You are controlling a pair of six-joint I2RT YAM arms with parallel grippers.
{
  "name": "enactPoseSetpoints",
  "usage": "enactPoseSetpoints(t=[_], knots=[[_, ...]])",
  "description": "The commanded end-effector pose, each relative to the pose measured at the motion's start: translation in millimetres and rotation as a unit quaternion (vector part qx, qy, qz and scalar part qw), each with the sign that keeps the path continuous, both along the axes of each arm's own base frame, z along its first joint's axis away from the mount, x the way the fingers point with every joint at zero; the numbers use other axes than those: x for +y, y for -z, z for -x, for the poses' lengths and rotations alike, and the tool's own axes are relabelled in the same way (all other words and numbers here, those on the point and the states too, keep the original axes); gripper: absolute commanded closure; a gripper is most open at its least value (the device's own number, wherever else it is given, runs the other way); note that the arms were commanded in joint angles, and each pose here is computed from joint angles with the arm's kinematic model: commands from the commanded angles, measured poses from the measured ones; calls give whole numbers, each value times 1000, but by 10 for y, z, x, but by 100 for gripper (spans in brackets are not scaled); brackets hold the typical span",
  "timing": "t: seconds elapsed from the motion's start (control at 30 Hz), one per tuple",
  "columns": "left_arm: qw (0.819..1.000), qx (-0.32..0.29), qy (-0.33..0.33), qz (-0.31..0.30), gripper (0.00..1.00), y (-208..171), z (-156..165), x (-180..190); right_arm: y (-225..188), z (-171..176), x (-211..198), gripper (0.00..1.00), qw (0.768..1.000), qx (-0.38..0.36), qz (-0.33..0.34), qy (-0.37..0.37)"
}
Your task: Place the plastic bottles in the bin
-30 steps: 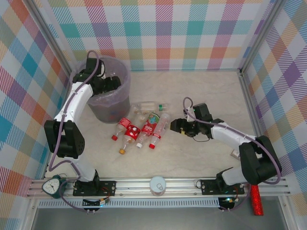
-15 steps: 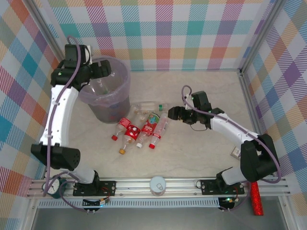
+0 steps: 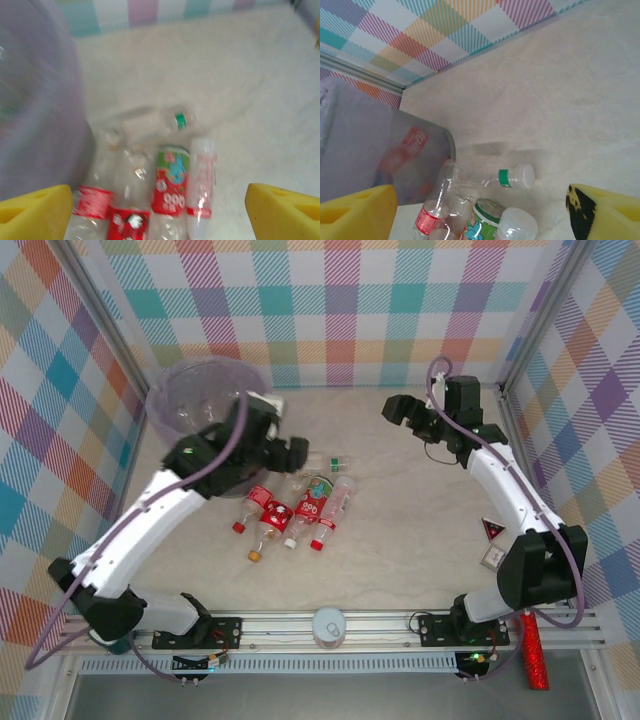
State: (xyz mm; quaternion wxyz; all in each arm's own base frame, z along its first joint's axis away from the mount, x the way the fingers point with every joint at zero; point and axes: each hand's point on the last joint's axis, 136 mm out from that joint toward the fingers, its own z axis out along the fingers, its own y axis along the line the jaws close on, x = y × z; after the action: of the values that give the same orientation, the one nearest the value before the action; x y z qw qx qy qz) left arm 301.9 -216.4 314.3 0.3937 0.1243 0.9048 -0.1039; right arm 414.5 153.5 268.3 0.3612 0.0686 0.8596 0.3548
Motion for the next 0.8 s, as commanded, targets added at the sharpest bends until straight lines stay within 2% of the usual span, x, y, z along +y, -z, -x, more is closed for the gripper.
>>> enactPoseSetpoints(t=[0.0,0.13,0.37,0.77], knots=[[998,54,5,28,11,541,47,-430,61,129,-53,12,1000,-4,-7,10],[991,116,8,69,11,1155,28,-821,21,184,-160,11,1000,-8,-25,11],[987,161,8,31,12,1765,-17,-1154,-52,270,-421,11,998,-28,-19,48],[977,210,12,-19,24,2337,-123,-1365,-123,374,-784,10,994,-44,-28,92]])
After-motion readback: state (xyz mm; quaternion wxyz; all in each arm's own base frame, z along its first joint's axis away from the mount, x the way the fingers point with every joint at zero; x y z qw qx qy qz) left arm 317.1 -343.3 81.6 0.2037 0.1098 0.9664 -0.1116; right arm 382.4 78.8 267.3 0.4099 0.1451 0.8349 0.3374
